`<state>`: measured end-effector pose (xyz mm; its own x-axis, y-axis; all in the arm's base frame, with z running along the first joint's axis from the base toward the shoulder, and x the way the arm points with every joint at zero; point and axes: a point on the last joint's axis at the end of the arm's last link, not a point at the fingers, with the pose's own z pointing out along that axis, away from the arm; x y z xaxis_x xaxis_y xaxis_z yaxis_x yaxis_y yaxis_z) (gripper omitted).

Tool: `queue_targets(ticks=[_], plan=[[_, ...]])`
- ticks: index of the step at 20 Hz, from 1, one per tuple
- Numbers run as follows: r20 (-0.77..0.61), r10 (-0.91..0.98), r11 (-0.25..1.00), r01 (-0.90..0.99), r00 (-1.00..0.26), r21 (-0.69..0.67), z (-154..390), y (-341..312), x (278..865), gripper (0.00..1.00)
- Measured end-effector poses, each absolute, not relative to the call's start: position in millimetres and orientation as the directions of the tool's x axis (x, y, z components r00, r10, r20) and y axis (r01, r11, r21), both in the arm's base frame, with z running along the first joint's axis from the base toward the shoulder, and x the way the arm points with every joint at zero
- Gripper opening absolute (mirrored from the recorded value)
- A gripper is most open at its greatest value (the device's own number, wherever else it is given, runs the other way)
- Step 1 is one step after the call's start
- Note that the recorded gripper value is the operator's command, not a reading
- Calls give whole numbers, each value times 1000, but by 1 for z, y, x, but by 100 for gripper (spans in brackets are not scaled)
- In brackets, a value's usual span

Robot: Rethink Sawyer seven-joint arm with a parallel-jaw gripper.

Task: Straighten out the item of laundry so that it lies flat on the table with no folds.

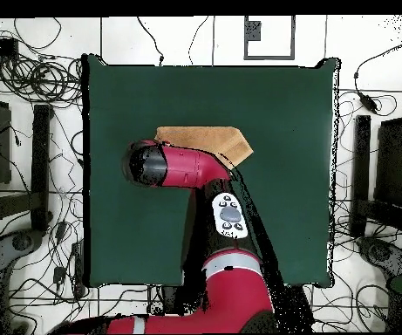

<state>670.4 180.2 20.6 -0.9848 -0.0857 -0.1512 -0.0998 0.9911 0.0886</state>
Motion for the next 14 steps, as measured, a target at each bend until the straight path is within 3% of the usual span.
queue_targets(ticks=[14], plan=[[-105,-111,993,-114,-988,19,-9,145,656,100]])
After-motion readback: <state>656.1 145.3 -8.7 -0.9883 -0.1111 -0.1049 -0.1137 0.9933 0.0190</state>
